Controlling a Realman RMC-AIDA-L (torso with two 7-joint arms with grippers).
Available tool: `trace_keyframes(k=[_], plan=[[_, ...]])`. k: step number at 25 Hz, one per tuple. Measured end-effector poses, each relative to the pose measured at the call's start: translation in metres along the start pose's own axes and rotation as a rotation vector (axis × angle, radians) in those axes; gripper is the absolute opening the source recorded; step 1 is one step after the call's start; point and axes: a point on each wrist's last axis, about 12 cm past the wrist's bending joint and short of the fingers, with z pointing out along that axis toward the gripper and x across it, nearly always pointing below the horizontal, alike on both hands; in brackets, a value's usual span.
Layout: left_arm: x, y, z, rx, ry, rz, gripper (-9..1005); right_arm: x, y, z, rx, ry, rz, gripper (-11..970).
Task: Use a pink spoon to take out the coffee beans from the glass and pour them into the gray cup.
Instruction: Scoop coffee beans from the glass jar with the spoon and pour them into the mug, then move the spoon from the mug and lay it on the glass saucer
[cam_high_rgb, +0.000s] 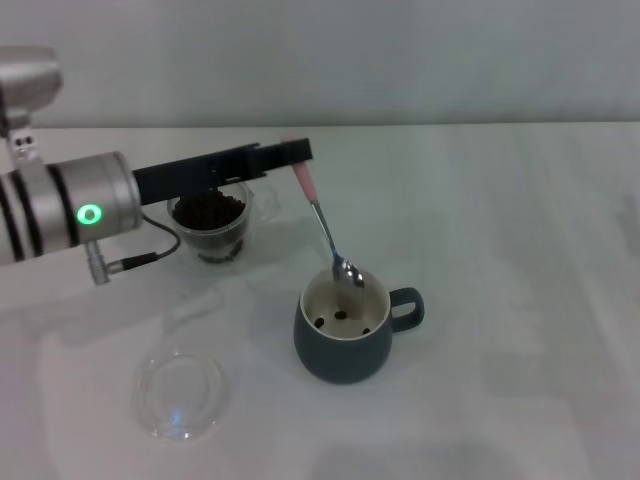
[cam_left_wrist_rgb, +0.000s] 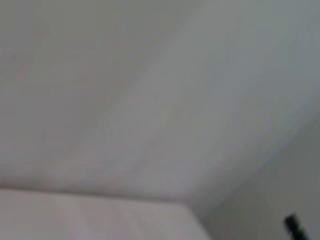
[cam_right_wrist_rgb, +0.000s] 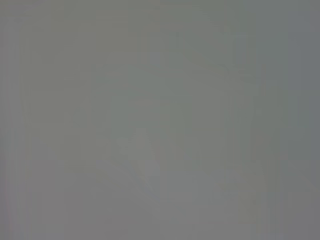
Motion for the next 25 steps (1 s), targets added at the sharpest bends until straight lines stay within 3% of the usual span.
trace_keyframes(k=[4, 9, 12, 16, 25], plan=[[0.003, 0.001, -0.017, 0.046, -0.101, -0.073, 135, 0.000, 0.000, 0.001, -0.002, -0.002, 0.000, 840], [0.021, 0.011, -0.061, 0.064, -0.272, -0.187, 135, -0.001, 0.001, 0.001, -0.004, -0.005, 0.001, 841], [0.045, 0.018, -0.096, 0.039, -0.383, -0.251, 136, -0.001, 0.001, 0.002, -0.005, -0.007, 0.000, 841], [0.074, 0.023, -0.128, -0.012, -0.469, -0.301, 144, -0.001, 0.001, 0.003, -0.007, -0.010, -0.004, 841], [0.143, 0.031, -0.174, -0.189, -0.493, -0.410, 163, -0.002, -0.001, 0.005, -0.003, -0.015, -0.008, 841]])
